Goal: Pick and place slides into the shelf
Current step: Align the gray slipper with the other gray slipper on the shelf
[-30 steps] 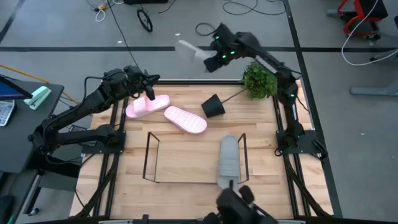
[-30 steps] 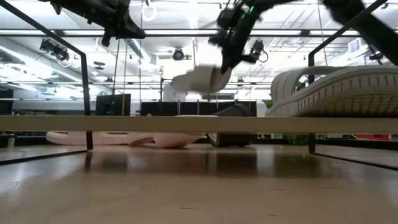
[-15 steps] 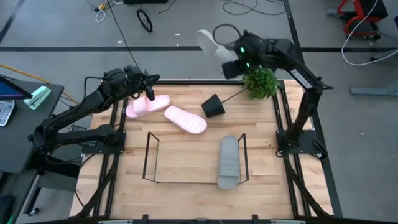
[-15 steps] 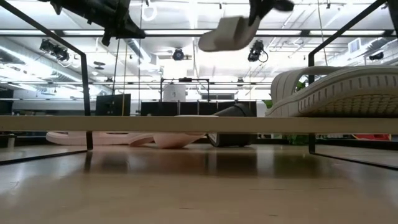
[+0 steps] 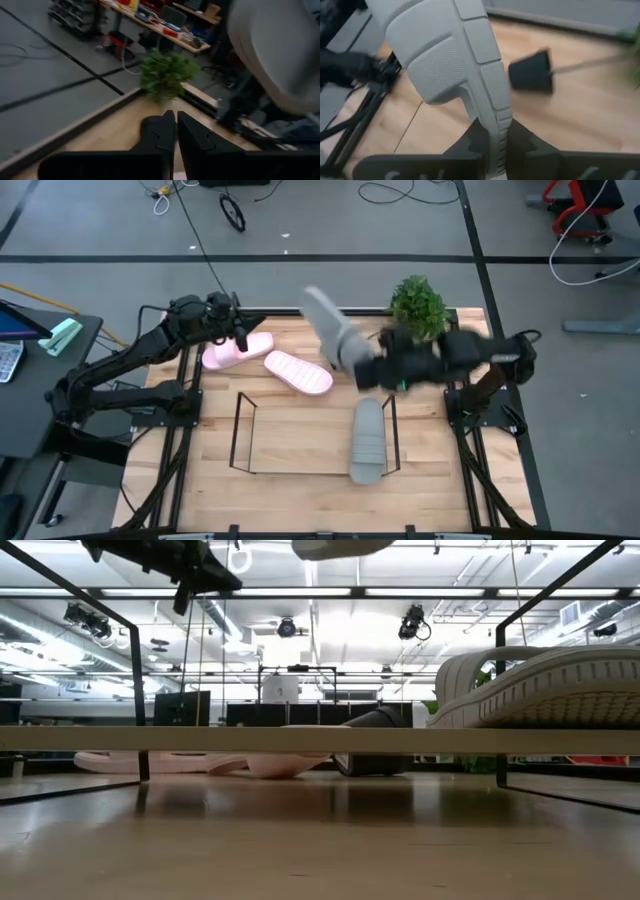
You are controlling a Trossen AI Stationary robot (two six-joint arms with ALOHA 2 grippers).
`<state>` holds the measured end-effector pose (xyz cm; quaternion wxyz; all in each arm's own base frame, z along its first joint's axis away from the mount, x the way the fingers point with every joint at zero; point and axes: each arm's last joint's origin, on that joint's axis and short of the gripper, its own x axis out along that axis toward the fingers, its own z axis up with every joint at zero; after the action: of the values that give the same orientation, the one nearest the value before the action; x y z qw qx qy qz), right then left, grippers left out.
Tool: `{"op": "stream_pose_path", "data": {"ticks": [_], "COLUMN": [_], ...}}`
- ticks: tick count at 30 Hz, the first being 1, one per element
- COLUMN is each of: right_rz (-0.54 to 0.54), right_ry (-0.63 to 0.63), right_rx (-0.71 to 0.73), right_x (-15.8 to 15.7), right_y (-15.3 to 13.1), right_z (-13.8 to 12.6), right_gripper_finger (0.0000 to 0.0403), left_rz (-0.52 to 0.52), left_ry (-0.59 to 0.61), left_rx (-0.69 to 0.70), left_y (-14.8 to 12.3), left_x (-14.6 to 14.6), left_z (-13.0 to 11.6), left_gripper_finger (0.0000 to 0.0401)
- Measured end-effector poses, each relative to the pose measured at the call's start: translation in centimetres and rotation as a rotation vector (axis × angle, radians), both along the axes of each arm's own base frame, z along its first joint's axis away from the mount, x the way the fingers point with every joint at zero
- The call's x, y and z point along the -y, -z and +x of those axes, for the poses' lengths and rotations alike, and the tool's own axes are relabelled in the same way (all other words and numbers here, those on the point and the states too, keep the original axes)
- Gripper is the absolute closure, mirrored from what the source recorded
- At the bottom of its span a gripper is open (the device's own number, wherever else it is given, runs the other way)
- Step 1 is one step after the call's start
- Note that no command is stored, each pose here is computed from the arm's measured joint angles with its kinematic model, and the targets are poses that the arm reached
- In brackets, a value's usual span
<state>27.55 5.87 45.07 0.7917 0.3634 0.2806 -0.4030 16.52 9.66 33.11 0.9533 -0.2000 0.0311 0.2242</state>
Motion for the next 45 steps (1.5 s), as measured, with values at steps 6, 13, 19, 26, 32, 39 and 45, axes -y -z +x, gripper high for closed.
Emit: {"op": "stream_pose_path", "data": {"ticks": [6,13,19,26,32,39,45], "right_rz": [0.024,0.151,0.289,0.351,0.398,0.447,0.488], "right_ry": [0.105,0.223,0.247,0.284,0.307,0.322,0.32], "right_rx": [0.079,0.38,0.505,0.579,0.631,0.671,0.678], "right_x": [-7.1,-13.1,-16.7,-19.2,-20.2,-22.0,-23.4], "right_y": [4.2,10.0,14.2,14.9,13.6,13.4,13.9], "right_z": [-1.2,-0.6,2.6,5.6,7.3,9.3,10.5], "right_gripper_finger": [0.0368,0.0368,0.0368,0.0368,0.0368,0.0368,0.0368], "left_rz": [-0.056,-0.141,-0.141,-0.128,-0.135,-0.136,-0.131], "left_ry": [0.125,0.297,0.363,0.408,0.44,0.489,0.525], "left_rx": [0.022,0.04,0.036,0.028,0.026,0.021,0.011], "left_y": [0.0,0.0,0.0,0.0,0.0,0.0,0.1], "left_x": [2.3,5.7,7.9,8.9,9.6,10.5,11.1], "left_z": [1.1,2.2,2.5,2.6,2.6,2.6,2.6], "left_gripper_finger": [0.0387,0.0387,0.0389,0.0386,0.0379,0.0389,0.0382]}}
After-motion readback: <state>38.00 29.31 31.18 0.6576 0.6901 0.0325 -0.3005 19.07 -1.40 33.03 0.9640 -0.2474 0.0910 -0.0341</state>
